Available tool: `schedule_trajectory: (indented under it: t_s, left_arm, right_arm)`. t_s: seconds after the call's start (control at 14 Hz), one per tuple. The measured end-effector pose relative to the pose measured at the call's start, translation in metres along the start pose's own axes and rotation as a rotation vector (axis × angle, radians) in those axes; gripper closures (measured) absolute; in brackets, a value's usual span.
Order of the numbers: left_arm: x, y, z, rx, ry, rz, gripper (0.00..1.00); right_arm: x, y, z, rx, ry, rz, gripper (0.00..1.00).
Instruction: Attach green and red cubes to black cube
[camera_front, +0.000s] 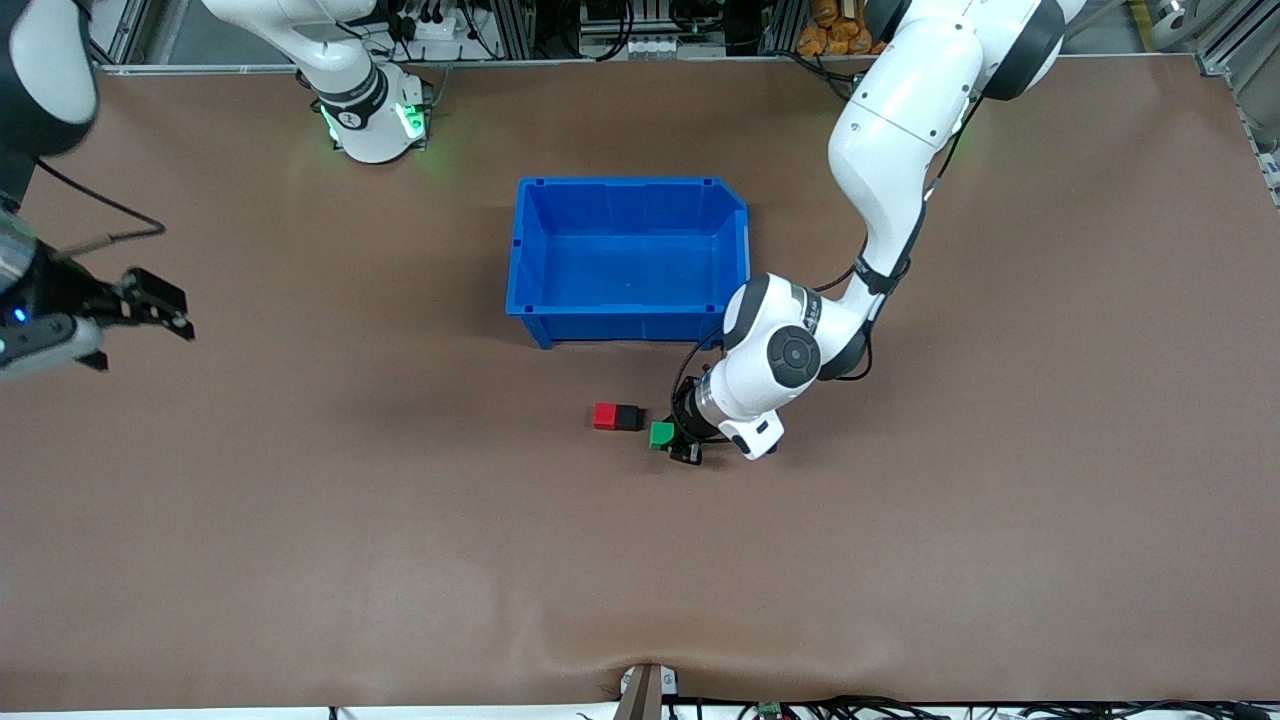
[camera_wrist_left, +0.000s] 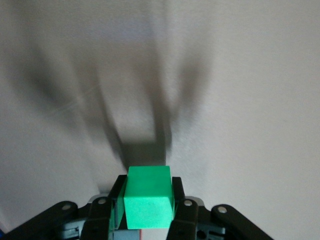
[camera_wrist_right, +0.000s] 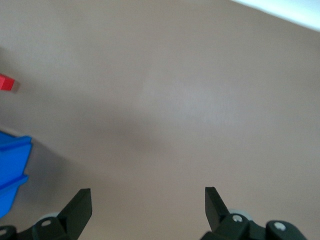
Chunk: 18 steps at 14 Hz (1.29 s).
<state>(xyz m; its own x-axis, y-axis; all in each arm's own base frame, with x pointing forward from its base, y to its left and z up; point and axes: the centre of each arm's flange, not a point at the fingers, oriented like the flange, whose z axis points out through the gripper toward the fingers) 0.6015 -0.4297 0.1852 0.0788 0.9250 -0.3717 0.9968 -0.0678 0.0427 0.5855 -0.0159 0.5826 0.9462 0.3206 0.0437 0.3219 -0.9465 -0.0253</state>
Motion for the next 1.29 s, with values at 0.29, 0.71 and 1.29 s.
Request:
schedule_trajectory:
  t_s: [0.29,0.71,1.29]
  left_arm:
    - [-0.002,-0.003,0.007,0.006,0.003,-0.036,0.60]
    - [-0.020,-0.012,0.013,0.007,0.007,-0.009,0.60]
    - [-0.027,-0.016,0.015,0.040,0.035,0.029,0.60]
  right_arm:
    - [-0.030,-0.007,-0.025,0.019,-0.046,0.197,0.00]
    - [-0.046,-0.016,-0.044,0.017,-0.059,0.398,0.00]
    - [-0.055,-0.007,-0.050,0.008,-0.064,0.401,0.00]
